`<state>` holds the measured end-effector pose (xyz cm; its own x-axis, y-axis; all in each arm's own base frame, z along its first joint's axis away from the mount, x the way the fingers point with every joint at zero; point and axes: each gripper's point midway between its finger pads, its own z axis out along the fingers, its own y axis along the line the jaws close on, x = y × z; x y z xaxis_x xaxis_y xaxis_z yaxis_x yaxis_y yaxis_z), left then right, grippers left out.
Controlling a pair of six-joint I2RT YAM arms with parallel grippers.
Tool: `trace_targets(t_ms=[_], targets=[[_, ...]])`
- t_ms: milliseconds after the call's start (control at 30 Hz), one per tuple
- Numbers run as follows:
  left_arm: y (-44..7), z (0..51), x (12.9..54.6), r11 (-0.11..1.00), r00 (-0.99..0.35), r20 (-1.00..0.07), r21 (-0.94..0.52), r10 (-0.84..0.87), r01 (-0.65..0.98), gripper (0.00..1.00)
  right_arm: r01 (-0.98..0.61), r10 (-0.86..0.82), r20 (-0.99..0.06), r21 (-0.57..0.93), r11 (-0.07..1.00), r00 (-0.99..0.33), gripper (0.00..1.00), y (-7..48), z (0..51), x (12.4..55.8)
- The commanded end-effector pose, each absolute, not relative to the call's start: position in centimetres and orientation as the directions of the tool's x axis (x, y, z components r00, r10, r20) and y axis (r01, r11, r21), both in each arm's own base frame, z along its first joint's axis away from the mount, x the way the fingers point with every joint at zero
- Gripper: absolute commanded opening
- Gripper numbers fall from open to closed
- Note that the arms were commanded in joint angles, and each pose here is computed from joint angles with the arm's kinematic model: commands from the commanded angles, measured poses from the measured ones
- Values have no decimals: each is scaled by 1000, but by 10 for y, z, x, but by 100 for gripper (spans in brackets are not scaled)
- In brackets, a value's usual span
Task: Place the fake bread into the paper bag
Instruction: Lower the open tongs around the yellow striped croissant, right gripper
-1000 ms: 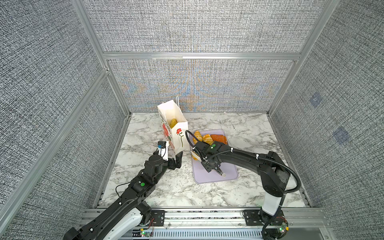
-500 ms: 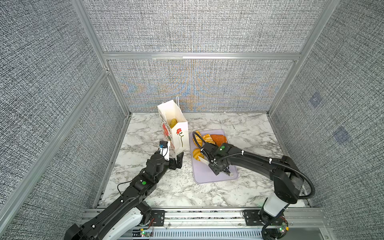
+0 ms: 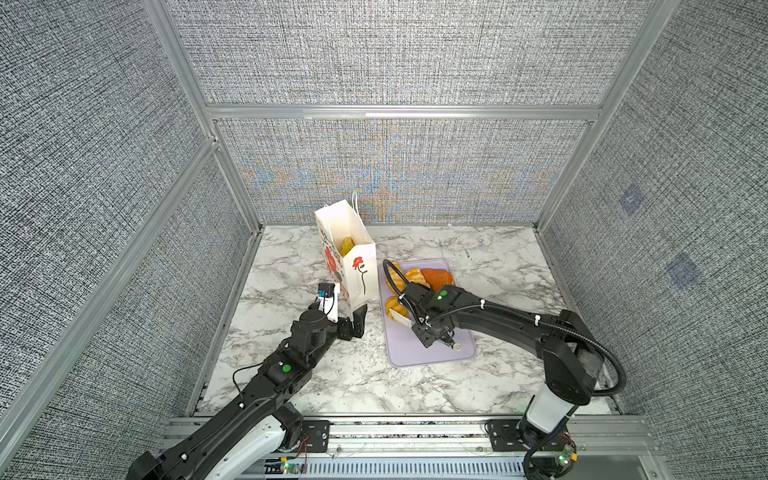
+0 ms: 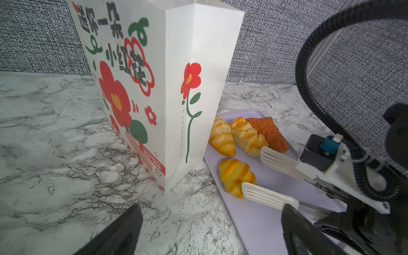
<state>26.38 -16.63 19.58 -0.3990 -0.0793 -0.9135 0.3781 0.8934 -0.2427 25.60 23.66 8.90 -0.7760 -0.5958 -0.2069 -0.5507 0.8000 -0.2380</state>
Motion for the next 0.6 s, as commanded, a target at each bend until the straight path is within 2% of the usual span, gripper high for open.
trace_targets(t_ms=[0, 567], targets=[[-166, 197, 264, 894, -394, -915, -247, -88, 374, 99, -537, -584, -223, -237, 809, -780, 62, 242, 90, 262], [-167, 194, 263, 890, -402, -911, -256, -92, 378, 99, -531, -580, -191, -254, 808, -792, 65, 252, 82, 272]])
